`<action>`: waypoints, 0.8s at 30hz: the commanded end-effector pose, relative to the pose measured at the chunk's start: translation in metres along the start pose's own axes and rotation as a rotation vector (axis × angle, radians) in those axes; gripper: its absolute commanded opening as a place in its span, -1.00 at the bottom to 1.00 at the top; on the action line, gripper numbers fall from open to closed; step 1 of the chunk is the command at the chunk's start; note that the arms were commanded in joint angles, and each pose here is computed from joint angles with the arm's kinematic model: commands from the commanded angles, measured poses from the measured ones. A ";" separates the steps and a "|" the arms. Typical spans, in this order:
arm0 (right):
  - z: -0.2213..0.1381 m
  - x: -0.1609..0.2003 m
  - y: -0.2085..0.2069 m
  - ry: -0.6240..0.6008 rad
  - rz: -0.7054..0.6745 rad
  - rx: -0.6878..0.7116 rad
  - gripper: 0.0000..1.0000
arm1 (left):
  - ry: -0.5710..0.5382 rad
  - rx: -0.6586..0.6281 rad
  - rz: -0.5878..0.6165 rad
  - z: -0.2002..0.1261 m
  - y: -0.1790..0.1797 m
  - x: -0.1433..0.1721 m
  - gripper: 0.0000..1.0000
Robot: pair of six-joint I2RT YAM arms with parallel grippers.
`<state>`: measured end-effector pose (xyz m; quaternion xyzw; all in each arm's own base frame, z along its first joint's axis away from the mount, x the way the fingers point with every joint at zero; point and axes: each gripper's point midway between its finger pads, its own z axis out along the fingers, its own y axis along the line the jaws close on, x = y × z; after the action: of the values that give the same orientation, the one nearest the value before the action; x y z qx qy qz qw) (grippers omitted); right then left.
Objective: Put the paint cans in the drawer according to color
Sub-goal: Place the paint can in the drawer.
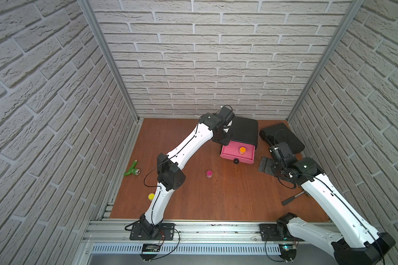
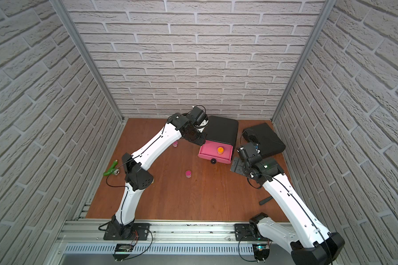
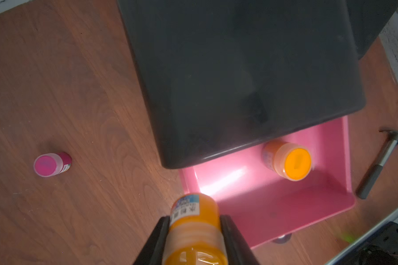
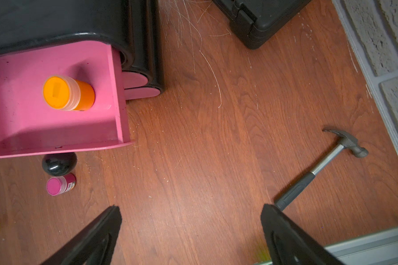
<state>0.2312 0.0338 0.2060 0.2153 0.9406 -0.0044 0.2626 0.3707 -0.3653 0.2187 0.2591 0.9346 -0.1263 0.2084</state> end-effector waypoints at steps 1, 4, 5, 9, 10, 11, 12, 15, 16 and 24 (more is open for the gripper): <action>0.001 0.000 0.002 0.002 -0.003 -0.011 1.00 | -0.040 0.054 0.027 0.008 -0.016 -0.012 -0.58; 0.002 -0.001 0.006 0.005 -0.014 -0.026 1.00 | -0.043 0.077 0.023 0.015 -0.022 -0.014 -0.58; 0.003 0.000 0.007 0.009 -0.018 -0.030 1.00 | -0.040 0.084 0.024 0.019 -0.025 -0.014 -0.58; 0.005 0.000 0.013 0.019 -0.034 -0.052 1.00 | -0.019 0.078 0.003 0.030 -0.025 -0.010 -0.48; 0.006 0.000 0.015 0.021 -0.042 -0.054 1.00 | -0.012 0.077 -0.001 0.033 -0.025 -0.009 -0.44; 0.007 -0.001 0.016 0.022 -0.047 -0.059 1.00 | -0.001 0.074 -0.005 0.037 -0.024 -0.007 -0.37; 0.007 -0.001 0.018 0.022 -0.051 -0.063 1.00 | 0.003 0.071 -0.006 0.039 -0.023 -0.006 -0.29; 0.007 -0.004 0.022 0.023 -0.061 -0.072 1.00 | 0.002 0.067 -0.007 0.039 -0.022 -0.006 -0.18; 0.006 -0.006 0.023 0.020 -0.062 -0.076 1.00 | -0.004 0.069 -0.006 0.037 -0.022 -0.008 -0.12; 0.006 -0.015 0.041 0.023 -0.064 -0.125 1.00 | -0.134 0.129 -0.041 -0.001 -0.027 -0.036 0.07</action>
<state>0.2483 0.0568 0.1974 0.1723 0.9548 0.0261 0.2408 0.3775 -0.3994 0.1912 0.2543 0.9319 -0.1669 0.1978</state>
